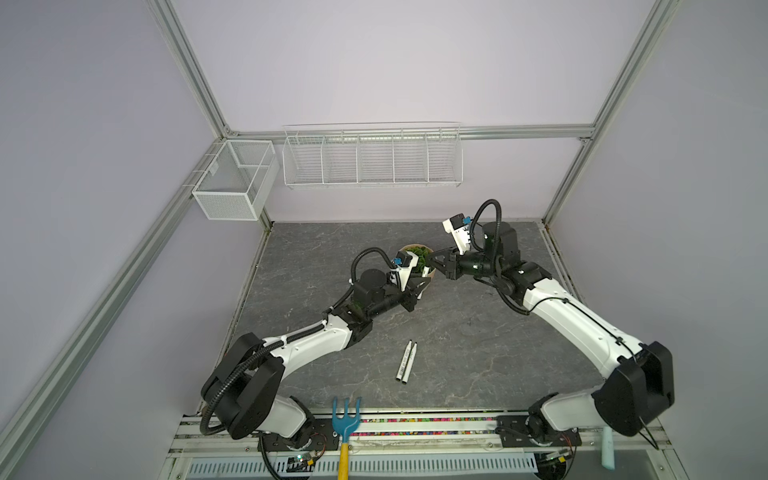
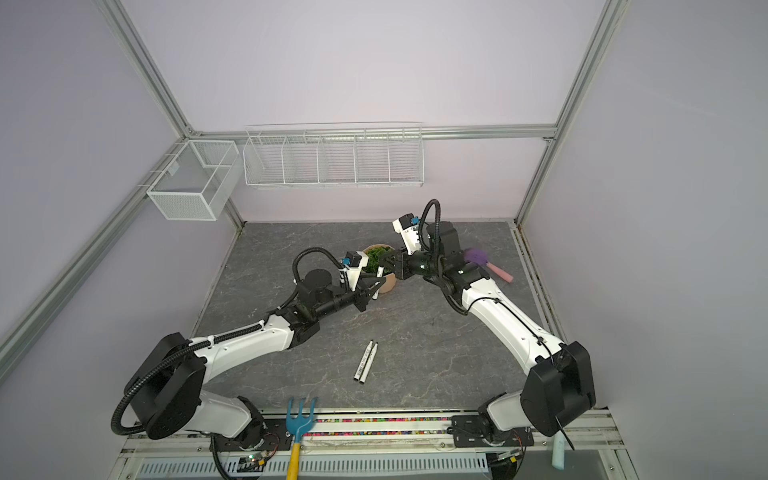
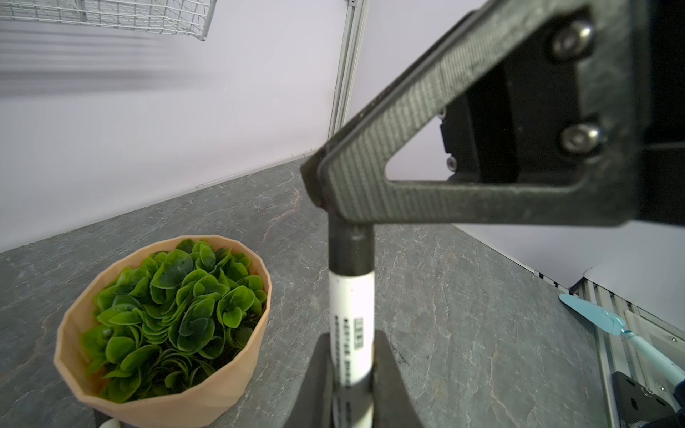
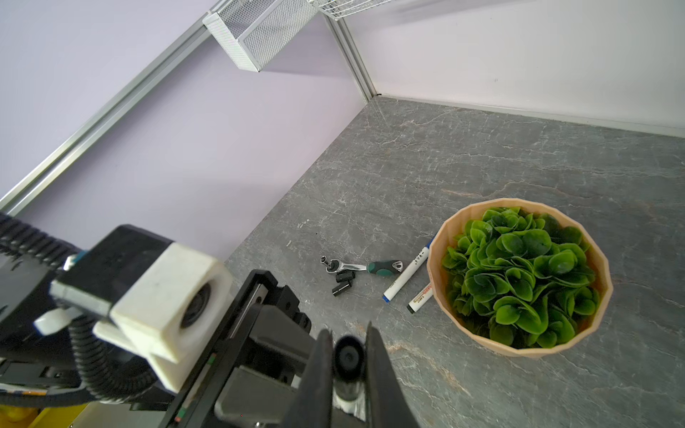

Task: Insert the pens into the pen caps

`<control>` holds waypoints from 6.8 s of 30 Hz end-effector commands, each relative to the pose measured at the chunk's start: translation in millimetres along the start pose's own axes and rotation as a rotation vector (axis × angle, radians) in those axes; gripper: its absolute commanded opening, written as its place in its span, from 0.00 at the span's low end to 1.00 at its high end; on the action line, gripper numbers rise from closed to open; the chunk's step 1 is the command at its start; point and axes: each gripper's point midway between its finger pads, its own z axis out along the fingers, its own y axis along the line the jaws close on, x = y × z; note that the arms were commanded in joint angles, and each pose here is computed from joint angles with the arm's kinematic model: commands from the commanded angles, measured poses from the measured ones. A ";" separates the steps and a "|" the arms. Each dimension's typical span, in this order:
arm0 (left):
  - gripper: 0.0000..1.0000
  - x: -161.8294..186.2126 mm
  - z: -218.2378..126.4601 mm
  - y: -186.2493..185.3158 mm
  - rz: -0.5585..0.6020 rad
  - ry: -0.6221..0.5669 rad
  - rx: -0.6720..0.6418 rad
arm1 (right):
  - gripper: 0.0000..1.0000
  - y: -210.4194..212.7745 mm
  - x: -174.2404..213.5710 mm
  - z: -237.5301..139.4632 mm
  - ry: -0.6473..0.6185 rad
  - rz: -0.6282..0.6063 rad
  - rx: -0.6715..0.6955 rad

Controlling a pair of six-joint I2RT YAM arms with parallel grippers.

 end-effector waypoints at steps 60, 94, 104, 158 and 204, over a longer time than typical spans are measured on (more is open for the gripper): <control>0.00 -287.9 -123.2 -19.0 0.216 -0.843 0.028 | 0.07 -11.3 136.8 28.2 0.471 0.254 -0.246; 0.00 89.7 -25.9 137.1 -0.250 0.435 -0.478 | 0.52 -60.4 26.1 -22.2 0.058 0.234 0.133; 0.00 126.4 -6.3 175.4 -0.293 0.634 -0.609 | 0.51 -68.3 38.1 -28.0 0.090 0.216 0.193; 0.53 197.2 -63.8 7.7 -0.066 0.794 -0.155 | 0.47 -93.1 50.3 -41.2 0.086 0.200 0.302; 0.00 141.1 -27.3 42.5 -0.230 0.856 -0.315 | 0.47 -76.6 49.4 -49.8 0.049 0.182 0.239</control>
